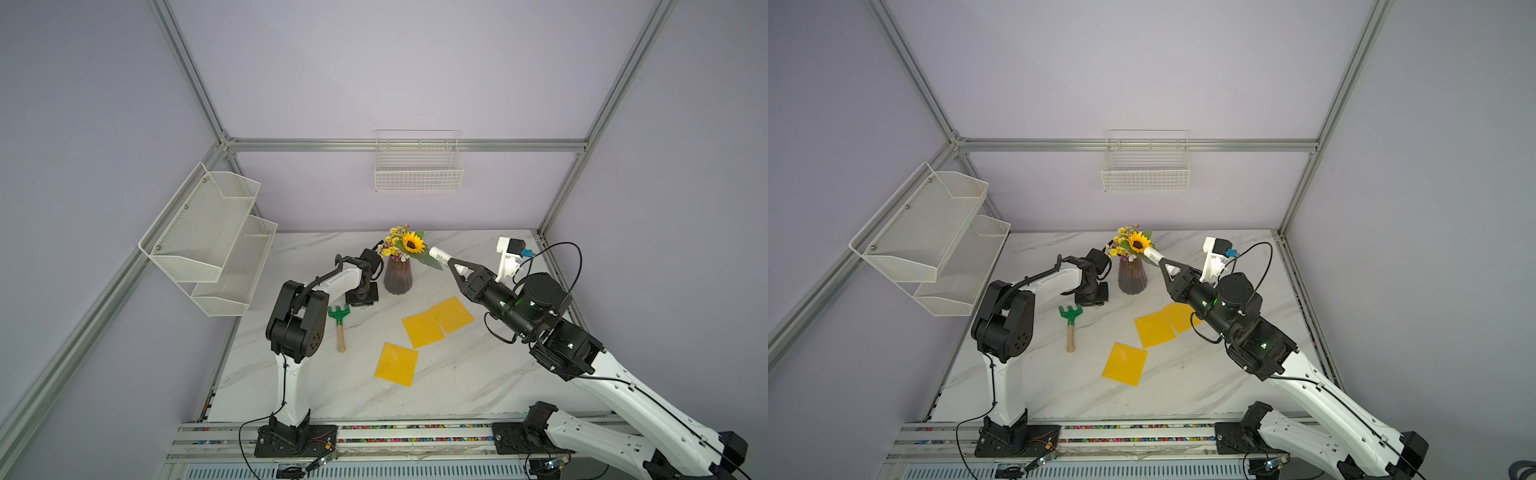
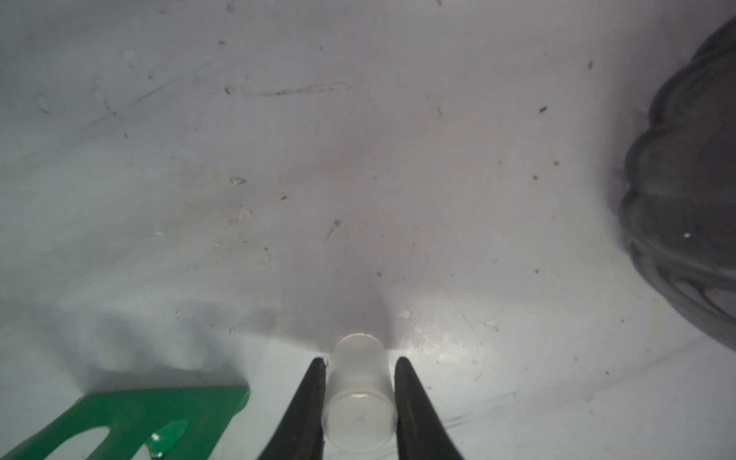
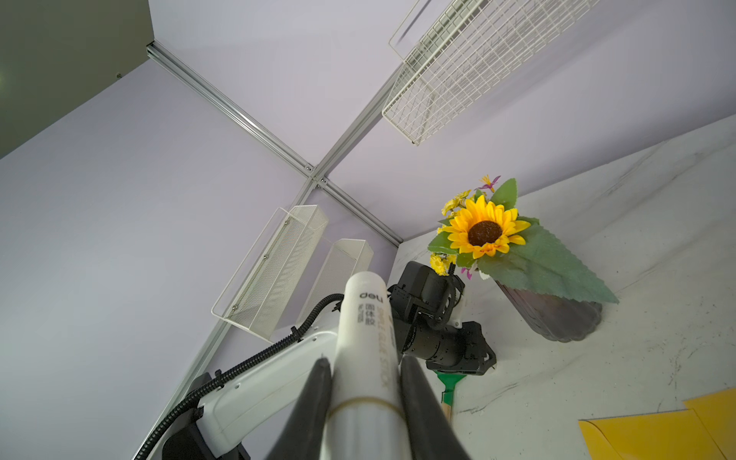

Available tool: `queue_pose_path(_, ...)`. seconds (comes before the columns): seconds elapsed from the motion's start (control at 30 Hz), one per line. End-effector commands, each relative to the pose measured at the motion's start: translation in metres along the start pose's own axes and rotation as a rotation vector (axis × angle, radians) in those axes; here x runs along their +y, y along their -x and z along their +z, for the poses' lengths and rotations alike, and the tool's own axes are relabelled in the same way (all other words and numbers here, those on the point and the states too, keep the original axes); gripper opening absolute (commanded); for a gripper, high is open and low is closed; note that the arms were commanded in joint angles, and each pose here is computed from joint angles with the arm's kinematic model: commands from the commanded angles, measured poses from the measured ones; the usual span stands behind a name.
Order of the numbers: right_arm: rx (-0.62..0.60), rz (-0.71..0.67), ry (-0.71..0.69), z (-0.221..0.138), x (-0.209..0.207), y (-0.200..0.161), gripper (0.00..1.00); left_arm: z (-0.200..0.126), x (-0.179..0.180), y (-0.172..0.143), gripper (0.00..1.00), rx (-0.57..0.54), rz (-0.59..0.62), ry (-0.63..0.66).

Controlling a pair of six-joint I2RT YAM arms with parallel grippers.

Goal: Seal the envelope with a glue stick
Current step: Pick up the lid from the center of the board.

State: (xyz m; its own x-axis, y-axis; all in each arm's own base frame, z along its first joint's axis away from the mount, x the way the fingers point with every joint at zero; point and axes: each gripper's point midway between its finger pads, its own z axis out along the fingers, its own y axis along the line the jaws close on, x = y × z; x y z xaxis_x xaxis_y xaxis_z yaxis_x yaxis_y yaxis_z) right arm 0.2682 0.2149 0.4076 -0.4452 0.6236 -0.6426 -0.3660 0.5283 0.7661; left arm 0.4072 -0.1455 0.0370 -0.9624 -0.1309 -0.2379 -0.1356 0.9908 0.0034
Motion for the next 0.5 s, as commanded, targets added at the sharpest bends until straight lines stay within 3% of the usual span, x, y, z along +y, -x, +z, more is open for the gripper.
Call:
queue_pose_path(0.0,-0.02,-0.013,0.018,-0.004,0.011,0.009,0.0,-0.035,0.002,0.007,0.24,-0.056,0.0,-0.037)
queue_pose_path(0.17,-0.006,-0.041,0.027,0.001,0.014,0.008,0.0,-0.079,-0.005,0.006,0.21,-0.142,0.027,-0.137)
queue_pose_path(0.47,-0.02,-0.153,0.064,-0.005,0.031,0.019,0.0,-0.194,-0.047,0.007,0.16,-0.36,0.106,-0.546)
